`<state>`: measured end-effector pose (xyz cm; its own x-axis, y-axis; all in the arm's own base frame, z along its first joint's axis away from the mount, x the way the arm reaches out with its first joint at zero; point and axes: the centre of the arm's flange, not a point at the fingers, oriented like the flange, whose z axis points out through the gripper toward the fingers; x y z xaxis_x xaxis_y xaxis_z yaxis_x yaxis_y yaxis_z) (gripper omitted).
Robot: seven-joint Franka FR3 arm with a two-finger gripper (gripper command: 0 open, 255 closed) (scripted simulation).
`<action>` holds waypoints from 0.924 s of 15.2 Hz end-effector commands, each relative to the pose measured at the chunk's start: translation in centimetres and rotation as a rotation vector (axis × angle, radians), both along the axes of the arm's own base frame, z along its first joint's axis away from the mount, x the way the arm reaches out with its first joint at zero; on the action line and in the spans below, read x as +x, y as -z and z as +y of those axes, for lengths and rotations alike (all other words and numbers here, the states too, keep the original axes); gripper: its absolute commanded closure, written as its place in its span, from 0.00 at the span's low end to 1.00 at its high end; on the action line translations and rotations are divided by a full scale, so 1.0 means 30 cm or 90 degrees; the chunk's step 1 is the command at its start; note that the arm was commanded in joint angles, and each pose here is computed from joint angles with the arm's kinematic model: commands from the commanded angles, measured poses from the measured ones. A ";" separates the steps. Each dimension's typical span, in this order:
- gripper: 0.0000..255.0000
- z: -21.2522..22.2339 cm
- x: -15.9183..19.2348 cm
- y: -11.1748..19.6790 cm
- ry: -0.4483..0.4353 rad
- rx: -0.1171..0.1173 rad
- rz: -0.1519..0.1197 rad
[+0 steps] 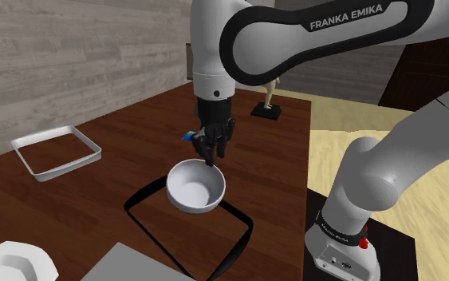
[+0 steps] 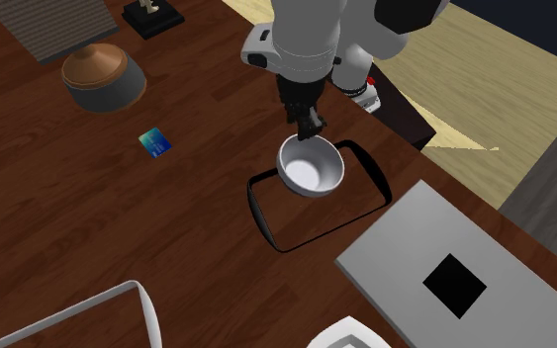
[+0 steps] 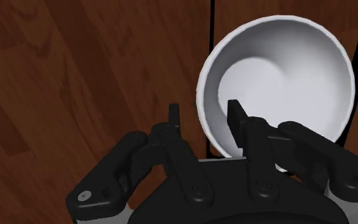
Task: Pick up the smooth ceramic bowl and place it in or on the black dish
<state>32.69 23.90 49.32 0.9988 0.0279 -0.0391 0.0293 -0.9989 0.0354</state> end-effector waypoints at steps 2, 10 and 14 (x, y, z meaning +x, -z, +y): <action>0.00 0.000 0.000 0.000 0.000 0.000 0.000; 0.00 0.006 0.006 -0.167 0.000 0.000 0.000; 0.00 0.006 0.006 -0.167 0.000 0.000 0.000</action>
<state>32.87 24.07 54.29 0.9989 0.0279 -0.0387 0.0293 -0.9990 0.0352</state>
